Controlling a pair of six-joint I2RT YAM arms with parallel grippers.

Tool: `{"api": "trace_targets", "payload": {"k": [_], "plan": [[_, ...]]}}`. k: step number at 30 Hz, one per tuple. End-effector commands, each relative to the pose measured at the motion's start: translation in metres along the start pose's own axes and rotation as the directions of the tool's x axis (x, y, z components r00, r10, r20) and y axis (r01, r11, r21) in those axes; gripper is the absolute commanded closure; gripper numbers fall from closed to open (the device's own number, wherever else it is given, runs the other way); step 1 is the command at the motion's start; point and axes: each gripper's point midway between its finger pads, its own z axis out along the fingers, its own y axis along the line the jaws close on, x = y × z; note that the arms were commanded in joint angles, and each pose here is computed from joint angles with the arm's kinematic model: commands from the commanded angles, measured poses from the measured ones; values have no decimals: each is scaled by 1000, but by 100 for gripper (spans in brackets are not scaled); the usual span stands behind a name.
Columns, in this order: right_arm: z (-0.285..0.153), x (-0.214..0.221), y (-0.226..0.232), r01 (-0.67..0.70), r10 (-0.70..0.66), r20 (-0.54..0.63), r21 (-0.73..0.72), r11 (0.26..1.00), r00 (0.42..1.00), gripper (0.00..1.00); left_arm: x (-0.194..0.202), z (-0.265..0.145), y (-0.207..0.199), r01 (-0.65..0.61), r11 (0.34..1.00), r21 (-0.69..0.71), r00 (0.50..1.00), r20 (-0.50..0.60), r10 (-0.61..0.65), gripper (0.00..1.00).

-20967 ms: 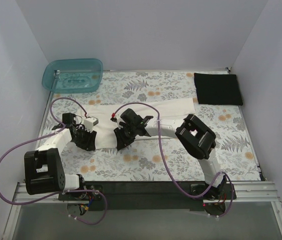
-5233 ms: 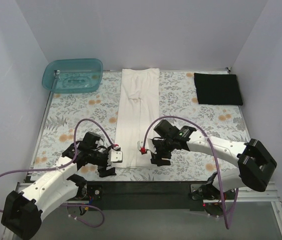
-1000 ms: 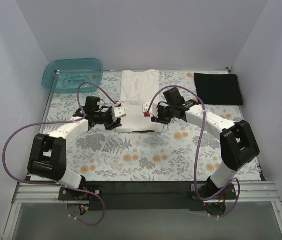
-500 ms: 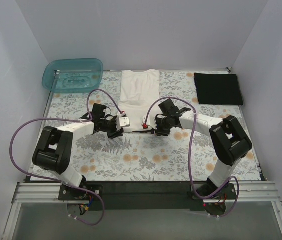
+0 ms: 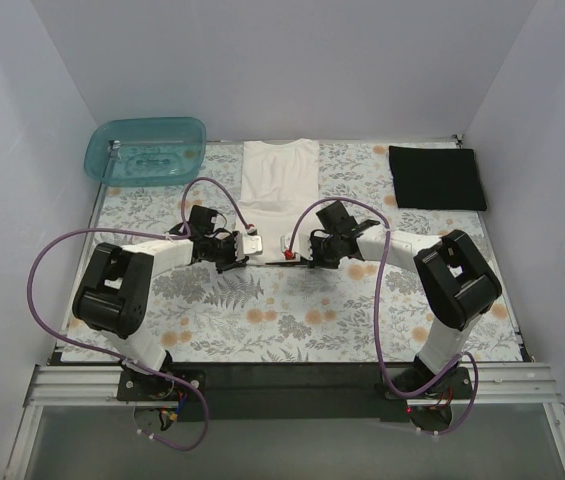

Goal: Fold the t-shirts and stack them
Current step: Fold the tshirt

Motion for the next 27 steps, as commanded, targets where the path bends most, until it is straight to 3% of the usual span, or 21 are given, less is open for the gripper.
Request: {"api": "trace_targets", "payload": {"k": [1,3,17,27], "plan": [[9,27,21,-34,30,-82,-55,998,996,99,16,1,-2,8,1000,11,997,-78,-7,88],[8,24,18,-32,28,-78,-46,998,997,99,15,1,1,2,1000,10,997,-79,-2,100],[-32,-17,-10,-22,22,20,13,1000,1000,99,-49,-33,29,-21,999,-47,998,58,24,100],[-52,-26,-16,-12,11,43,35,999,999,99,-54,-42,27,4,1000,-31,998,70,-1,100]]}}
